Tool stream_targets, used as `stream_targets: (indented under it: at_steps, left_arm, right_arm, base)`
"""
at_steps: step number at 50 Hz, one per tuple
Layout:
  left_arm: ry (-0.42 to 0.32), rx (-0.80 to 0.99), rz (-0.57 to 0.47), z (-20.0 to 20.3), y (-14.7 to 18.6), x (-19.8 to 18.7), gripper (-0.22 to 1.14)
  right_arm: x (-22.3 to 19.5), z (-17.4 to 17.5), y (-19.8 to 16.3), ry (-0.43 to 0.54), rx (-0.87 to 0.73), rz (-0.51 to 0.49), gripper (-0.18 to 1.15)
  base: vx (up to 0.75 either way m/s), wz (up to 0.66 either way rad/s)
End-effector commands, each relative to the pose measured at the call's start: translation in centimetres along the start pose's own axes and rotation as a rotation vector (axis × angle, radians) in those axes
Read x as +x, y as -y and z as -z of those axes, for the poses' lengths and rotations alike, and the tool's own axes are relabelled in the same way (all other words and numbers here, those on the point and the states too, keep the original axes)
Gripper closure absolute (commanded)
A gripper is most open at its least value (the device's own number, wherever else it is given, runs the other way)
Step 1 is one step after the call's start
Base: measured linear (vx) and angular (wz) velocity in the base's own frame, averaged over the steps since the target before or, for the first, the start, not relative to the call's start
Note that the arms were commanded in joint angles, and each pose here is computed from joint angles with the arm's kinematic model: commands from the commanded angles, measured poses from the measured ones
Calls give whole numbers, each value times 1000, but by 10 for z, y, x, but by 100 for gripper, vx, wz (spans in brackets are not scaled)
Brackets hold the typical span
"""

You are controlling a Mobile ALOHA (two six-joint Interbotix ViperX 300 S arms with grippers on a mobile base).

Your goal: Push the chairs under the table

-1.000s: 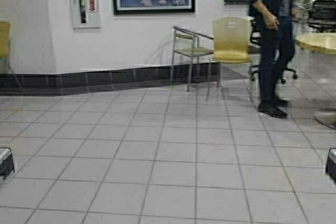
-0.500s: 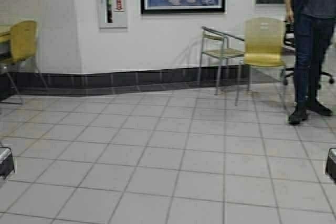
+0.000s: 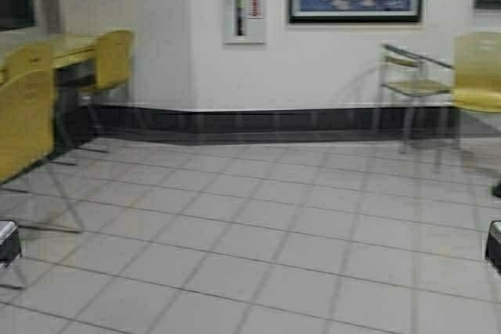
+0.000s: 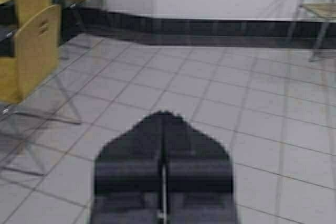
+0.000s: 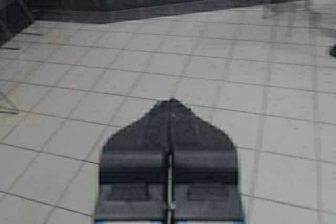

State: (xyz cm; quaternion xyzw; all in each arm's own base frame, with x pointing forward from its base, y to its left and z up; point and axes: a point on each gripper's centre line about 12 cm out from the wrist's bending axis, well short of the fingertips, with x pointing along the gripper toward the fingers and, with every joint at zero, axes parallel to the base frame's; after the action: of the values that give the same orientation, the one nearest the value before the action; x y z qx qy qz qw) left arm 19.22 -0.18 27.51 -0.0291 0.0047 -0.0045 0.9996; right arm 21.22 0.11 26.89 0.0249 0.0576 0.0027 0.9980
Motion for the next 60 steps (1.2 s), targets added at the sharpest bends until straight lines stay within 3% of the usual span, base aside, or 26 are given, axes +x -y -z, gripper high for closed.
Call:
stream_targets:
  at_steps: [1, 40, 60]
  left_arm:
    - [1, 0, 2, -3, 1, 1, 89]
    - [-12, 6, 1, 2, 0, -3, 89]
    - [21, -31, 2, -5, 0, -7, 89]
  right_arm:
    - [2, -5, -1, 14, 0, -3, 92]
    - [1, -4, 0, 9, 84, -2, 92]
    - [-3, 3, 0, -24, 72, 2, 92]
  base:
    - [25, 39]
    - [24, 48]
    - [21, 49]
